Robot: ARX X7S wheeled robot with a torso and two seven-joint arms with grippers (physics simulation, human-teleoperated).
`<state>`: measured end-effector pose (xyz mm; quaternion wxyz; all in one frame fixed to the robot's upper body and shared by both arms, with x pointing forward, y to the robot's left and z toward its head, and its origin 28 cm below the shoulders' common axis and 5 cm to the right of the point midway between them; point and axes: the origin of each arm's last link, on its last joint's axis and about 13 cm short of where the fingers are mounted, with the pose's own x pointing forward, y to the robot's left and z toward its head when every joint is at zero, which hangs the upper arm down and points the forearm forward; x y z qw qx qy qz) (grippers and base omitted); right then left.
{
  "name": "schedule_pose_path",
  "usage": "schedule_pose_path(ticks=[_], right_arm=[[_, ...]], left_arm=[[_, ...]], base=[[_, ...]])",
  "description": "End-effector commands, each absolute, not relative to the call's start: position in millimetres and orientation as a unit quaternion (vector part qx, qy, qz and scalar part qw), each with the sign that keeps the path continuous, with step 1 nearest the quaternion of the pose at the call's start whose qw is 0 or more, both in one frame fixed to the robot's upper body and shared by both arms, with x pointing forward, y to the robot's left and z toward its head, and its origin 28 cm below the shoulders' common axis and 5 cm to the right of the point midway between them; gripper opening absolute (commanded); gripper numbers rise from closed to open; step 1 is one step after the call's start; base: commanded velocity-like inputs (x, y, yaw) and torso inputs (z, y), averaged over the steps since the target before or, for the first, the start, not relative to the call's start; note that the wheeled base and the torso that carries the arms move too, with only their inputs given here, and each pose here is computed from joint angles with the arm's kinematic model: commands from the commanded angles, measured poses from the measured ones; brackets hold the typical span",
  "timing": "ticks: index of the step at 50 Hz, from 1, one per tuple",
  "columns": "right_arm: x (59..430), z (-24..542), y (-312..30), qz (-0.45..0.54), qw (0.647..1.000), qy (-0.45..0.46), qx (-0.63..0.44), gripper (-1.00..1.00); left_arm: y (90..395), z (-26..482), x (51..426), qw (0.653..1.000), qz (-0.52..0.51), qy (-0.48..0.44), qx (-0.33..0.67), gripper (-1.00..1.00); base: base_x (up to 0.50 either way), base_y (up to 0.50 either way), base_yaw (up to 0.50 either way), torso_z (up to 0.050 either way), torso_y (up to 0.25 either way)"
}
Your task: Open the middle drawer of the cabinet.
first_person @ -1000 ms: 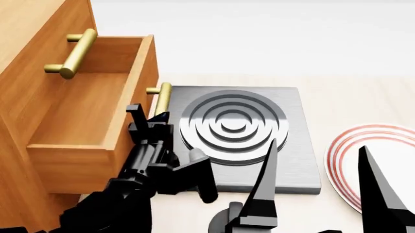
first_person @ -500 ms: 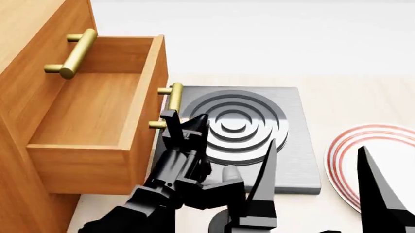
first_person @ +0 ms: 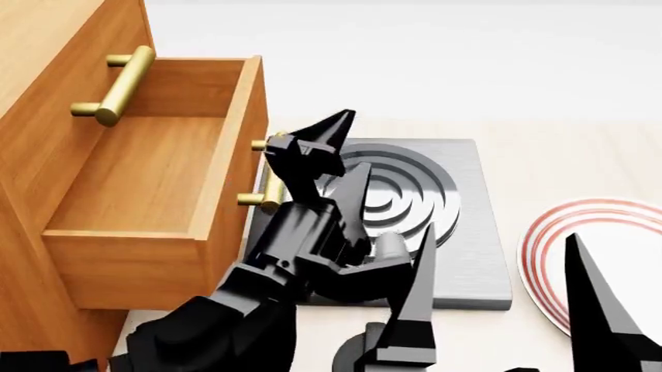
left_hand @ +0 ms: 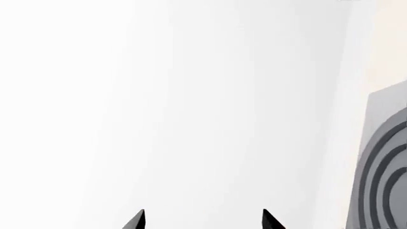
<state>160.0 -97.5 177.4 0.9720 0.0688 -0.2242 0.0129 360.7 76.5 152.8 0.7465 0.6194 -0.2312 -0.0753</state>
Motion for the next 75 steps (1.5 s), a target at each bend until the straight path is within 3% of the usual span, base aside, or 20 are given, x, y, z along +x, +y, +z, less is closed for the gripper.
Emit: schedule_pose_path(ticks=[1,9,19,25,29,39,49,60,75], right_arm=[[159.9,177.3,-96.9,0.014,0.972,-0.224,0.067,1.0],[159.9,177.0,-95.7,0.016,0.972,-0.223,0.065,1.0],[160.0,176.4,-93.7,0.017,0.973,-0.222,0.061,1.0],[160.7,176.0,-92.9,0.018,0.973,-0.22,0.06,1.0],[159.7,176.6,-93.3,0.019,0.973,-0.222,0.059,1.0],[160.1,177.6,-97.0,0.014,0.973,-0.224,0.06,1.0],[161.1,176.6,-99.3,0.011,0.973,-0.221,0.062,1.0],[159.2,176.6,-99.1,0.01,0.973,-0.221,0.06,1.0],[159.3,176.4,-98.8,0.01,0.974,-0.22,0.058,1.0]], left_arm=[[79.8,165.3,370.8,0.763,-0.053,-0.242,0.597,1.0],[69.1,191.7,366.1,0.836,-0.045,-0.198,0.51,1.0],[65.8,229.9,374.3,0.942,-0.067,-0.076,0.32,1.0],[70.5,252.7,383.2,0.966,-0.018,-0.066,0.249,1.0],[80.2,258.4,390.6,0.98,0.006,-0.008,0.199,1.0],[88.0,272.2,392.2,0.988,-0.032,0.114,0.099,1.0],[91.5,285.6,392.5,0.988,0.001,0.126,0.093,1.0],[90.5,278.1,388.0,0.975,-0.057,0.215,0.025,1.0],[92.6,270.1,387.9,0.97,-0.059,0.235,0.026,1.0]], base=[[0.0,0.0,0.0,0.0,0.0],[0.0,0.0,0.0,0.0,0.0],[0.0,0.0,0.0,0.0,0.0],[0.0,0.0,0.0,0.0,0.0],[0.0,0.0,0.0,0.0,0.0],[0.0,0.0,0.0,0.0,0.0],[0.0,0.0,0.0,0.0,0.0],[0.0,0.0,0.0,0.0,0.0],[0.0,0.0,0.0,0.0,0.0]])
